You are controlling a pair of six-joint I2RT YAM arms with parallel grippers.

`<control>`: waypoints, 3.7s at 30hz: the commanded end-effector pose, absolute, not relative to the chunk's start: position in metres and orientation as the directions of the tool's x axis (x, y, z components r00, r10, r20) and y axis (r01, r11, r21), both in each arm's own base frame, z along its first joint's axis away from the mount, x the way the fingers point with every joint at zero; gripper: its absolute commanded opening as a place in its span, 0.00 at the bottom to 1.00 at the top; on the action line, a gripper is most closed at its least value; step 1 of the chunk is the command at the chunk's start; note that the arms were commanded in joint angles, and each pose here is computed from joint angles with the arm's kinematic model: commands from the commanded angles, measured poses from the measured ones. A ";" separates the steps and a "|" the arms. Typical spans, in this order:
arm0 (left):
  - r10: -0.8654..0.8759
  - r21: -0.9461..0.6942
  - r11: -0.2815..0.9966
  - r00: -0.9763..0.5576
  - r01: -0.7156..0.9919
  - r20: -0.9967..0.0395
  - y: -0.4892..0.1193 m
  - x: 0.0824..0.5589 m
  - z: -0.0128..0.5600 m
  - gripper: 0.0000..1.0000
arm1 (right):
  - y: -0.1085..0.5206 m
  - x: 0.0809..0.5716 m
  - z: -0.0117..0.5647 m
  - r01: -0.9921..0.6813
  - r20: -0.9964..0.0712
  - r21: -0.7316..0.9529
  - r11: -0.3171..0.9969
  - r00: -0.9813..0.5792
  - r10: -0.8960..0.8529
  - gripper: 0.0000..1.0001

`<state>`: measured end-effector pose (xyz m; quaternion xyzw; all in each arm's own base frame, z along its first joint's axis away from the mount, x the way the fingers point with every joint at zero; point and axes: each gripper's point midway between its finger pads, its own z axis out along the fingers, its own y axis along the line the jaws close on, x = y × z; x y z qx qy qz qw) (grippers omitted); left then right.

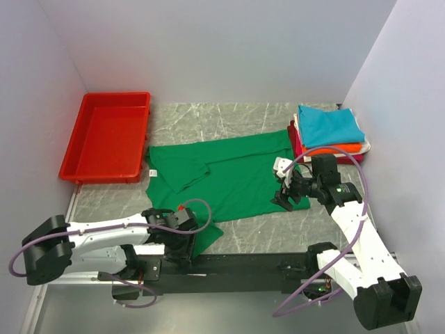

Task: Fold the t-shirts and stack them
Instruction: Fold the tshirt

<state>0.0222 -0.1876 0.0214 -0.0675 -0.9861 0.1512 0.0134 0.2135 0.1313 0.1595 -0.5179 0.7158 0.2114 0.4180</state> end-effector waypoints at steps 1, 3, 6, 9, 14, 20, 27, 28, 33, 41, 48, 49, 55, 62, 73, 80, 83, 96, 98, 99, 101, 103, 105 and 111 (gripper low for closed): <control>0.158 -0.325 0.931 -0.986 0.164 -0.045 -0.205 0.032 0.028 0.52 | 0.131 0.212 0.159 -0.921 -0.817 -0.133 0.367 -0.108 -0.566 0.79; 0.164 -0.307 0.937 -0.986 0.169 -0.041 -0.205 0.031 0.026 0.50 | 0.131 0.212 0.159 -0.921 -0.818 -0.132 0.366 -0.107 -0.565 0.79; 0.165 -0.274 0.947 -0.985 0.170 -0.042 -0.201 0.032 0.023 0.44 | 0.132 0.212 0.159 -0.922 -0.818 -0.130 0.364 -0.107 -0.565 0.79; 0.167 -0.228 0.958 -0.985 0.173 -0.045 -0.197 0.034 0.020 0.40 | 0.131 0.212 0.160 -0.922 -0.818 -0.133 0.365 -0.105 -0.565 0.79; 0.181 -0.159 0.970 -0.983 0.184 -0.035 -0.193 0.035 0.013 0.38 | 0.132 0.211 0.160 -0.923 -0.819 -0.134 0.360 -0.101 -0.565 0.79; 0.207 -0.116 0.971 -0.978 0.209 -0.028 -0.196 0.034 0.009 0.39 | 0.132 0.211 0.160 -0.923 -0.819 -0.135 0.359 -0.100 -0.566 0.79; 0.233 -0.068 0.970 -0.972 0.234 -0.028 -0.201 0.035 0.009 0.40 | 0.132 0.211 0.160 -0.925 -0.817 -0.136 0.355 -0.098 -0.568 0.79; 0.236 -0.065 0.969 -0.971 0.237 -0.027 -0.202 0.036 0.009 0.40 | 0.132 0.210 0.159 -0.926 -0.818 -0.134 0.353 -0.098 -0.567 0.79; 0.247 -0.016 0.969 -0.969 0.247 -0.009 -0.198 0.035 0.003 0.39 | 0.132 0.209 0.160 -0.926 -0.818 -0.135 0.353 -0.097 -0.567 0.79; 0.253 -0.011 0.967 -0.967 0.253 -0.004 -0.202 0.036 0.001 0.24 | 0.132 0.207 0.160 -0.929 -0.819 -0.133 0.346 -0.093 -0.566 0.79; 0.253 -0.032 0.967 -0.967 0.253 -0.018 -0.207 0.037 0.011 0.10 | 0.132 0.207 0.160 -0.929 -0.820 -0.134 0.345 -0.092 -0.565 0.79; 0.253 -0.025 0.967 -0.966 0.254 -0.048 -0.208 0.043 0.013 0.06 | 0.132 0.207 0.160 -0.929 -0.819 -0.133 0.345 -0.093 -0.567 0.79; 0.247 -0.091 0.962 -0.963 0.257 -0.105 -0.218 0.049 0.042 0.01 | 0.131 0.207 0.157 -0.929 -0.815 -0.132 0.345 -0.096 -0.572 0.79; 0.254 -0.183 0.942 -0.955 0.281 -0.156 -0.230 0.051 0.070 0.00 | 0.130 0.209 0.157 -0.926 -0.810 -0.136 0.353 -0.101 -0.578 0.79; 0.208 -0.202 0.947 -0.956 0.250 -0.209 -0.215 0.065 0.084 0.00 | 0.033 0.219 0.093 -0.930 -0.357 -0.366 0.036 0.105 -0.928 0.74; 0.177 -0.245 0.941 -0.956 0.234 -0.233 -0.211 0.071 0.093 0.00 | -0.014 0.238 0.062 -0.973 -0.241 -0.229 -0.007 0.064 -0.968 0.59; 0.176 -0.258 0.936 -0.954 0.239 -0.244 -0.212 0.074 0.095 0.01 | -0.022 0.246 0.051 -0.978 -0.211 -0.209 -0.022 0.068 -0.975 0.59; 0.170 -0.282 0.928 -0.949 0.245 -0.265 -0.207 0.084 0.101 0.01 | -0.026 0.251 0.019 -0.995 -0.226 -0.103 0.014 0.010 -0.974 0.57; 0.164 -0.286 0.927 -0.949 0.241 -0.269 -0.208 0.085 0.102 0.01 | -0.024 0.248 0.015 -0.996 -0.234 -0.085 0.012 0.008 -0.972 0.54; 0.164 -0.287 0.927 -0.949 0.241 -0.270 -0.208 0.085 0.102 0.00 | -0.025 0.246 0.011 -0.997 -0.233 -0.074 0.018 -0.001 -0.973 0.52; 0.157 -0.294 0.926 -0.949 0.238 -0.275 -0.209 0.087 0.104 0.00 | -0.027 0.245 0.007 -0.998 -0.222 -0.066 0.023 -0.007 -0.975 0.46; 0.153 -0.298 0.925 -0.948 0.237 -0.279 -0.209 0.088 0.105 0.01 | -0.027 0.243 0.003 -0.998 -0.219 -0.052 0.030 -0.018 -0.976 0.35; 0.150 -0.299 0.925 -0.949 0.234 -0.278 -0.209 0.088 0.106 0.01 | -0.026 0.242 0.003 -0.998 -0.228 -0.047 0.035 -0.023 -0.973 0.25; 0.103 -0.305 0.928 -0.935 0.214 -0.341 -0.206 0.104 0.125 0.00 | -0.015 0.251 0.028 -0.991 -0.285 -0.116 0.065 -0.029 -0.958 0.08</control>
